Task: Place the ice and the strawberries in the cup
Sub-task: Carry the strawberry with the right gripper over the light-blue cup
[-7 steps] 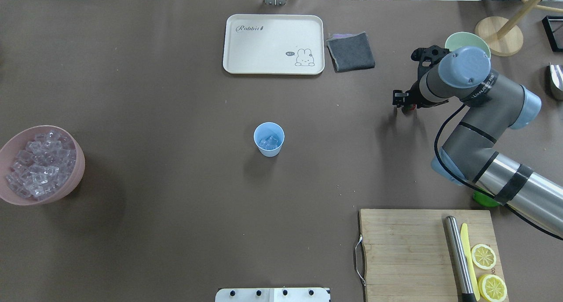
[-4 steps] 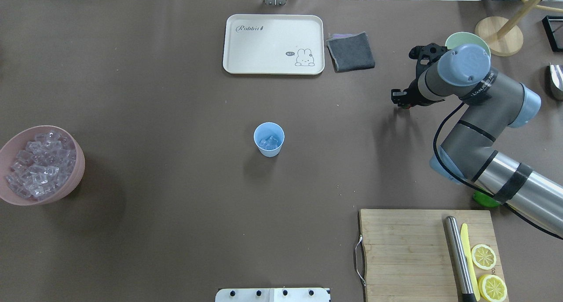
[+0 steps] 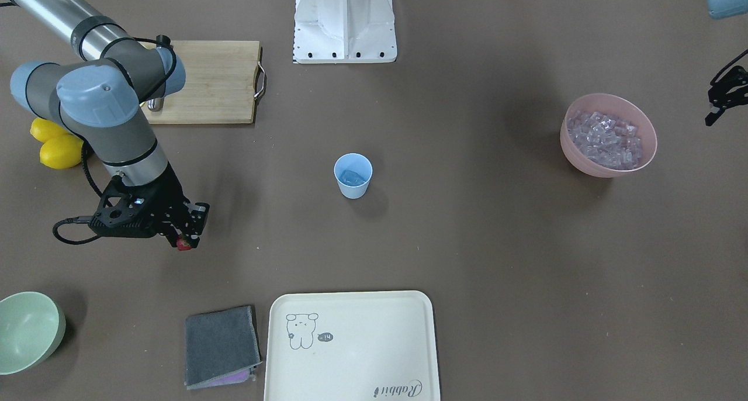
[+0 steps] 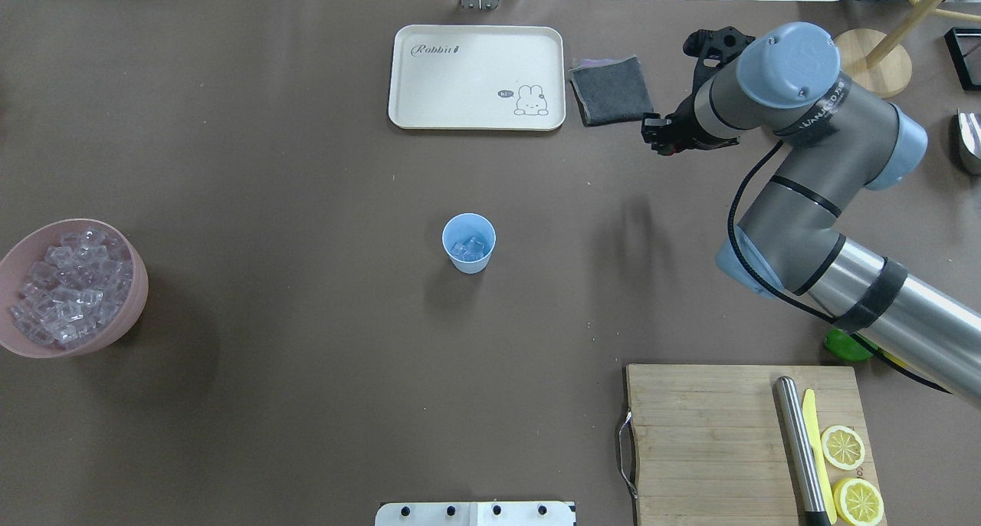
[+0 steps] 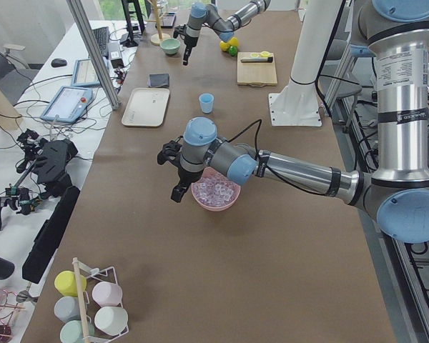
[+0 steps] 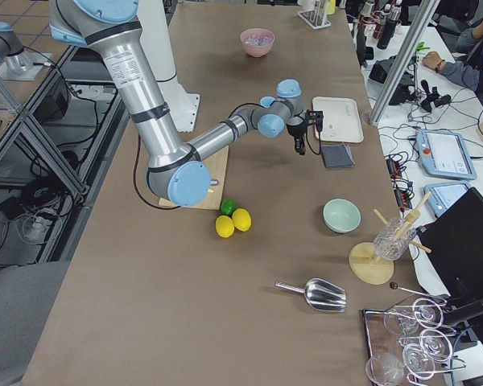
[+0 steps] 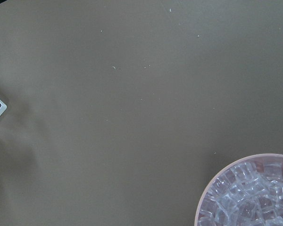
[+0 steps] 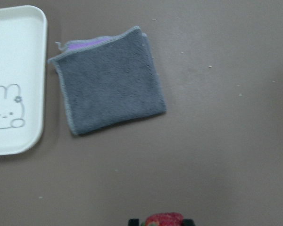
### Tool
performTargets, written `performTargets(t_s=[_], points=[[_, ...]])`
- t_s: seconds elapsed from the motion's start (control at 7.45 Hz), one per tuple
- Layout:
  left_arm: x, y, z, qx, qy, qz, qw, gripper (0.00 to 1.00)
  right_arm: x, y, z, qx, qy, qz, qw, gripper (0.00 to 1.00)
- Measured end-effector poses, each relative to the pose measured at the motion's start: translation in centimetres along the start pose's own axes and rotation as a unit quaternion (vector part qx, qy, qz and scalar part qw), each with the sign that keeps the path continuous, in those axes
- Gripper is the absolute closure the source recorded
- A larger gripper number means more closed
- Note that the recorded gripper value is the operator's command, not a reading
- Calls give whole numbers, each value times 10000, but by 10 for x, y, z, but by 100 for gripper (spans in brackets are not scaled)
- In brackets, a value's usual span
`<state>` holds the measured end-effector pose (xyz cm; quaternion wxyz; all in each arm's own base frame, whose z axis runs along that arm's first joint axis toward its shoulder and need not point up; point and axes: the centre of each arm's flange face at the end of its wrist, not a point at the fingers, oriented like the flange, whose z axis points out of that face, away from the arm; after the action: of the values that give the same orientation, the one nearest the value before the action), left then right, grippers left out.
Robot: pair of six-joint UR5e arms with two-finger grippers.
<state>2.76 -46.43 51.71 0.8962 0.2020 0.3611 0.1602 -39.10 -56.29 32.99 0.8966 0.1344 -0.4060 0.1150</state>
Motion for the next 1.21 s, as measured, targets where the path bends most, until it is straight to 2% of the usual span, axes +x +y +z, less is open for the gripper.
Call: performTargets(t_s=[0.27, 0.4, 0.67, 1.07, 1.21], points=[[-1, -6, 2, -1, 13, -7, 10000, 0, -89, 27, -21, 166, -409, 61, 9990, 100], [-2, -10, 4, -13, 16, -17, 10000, 0, -132, 46, -29, 234, -496, 147, 9984, 100], [-5, -15, 9, -41, 20, -36, 10000, 0, -192, 88, -38, 300, -558, 192, 9978, 100], [-11, -21, 17, -89, 20, -71, 9999, 0, -241, 138, -42, 338, -537, 79, 9980, 100], [-13, -22, 19, -106, 20, -80, 9999, 0, -252, 150, -44, 335, -522, 71, 9980, 85]])
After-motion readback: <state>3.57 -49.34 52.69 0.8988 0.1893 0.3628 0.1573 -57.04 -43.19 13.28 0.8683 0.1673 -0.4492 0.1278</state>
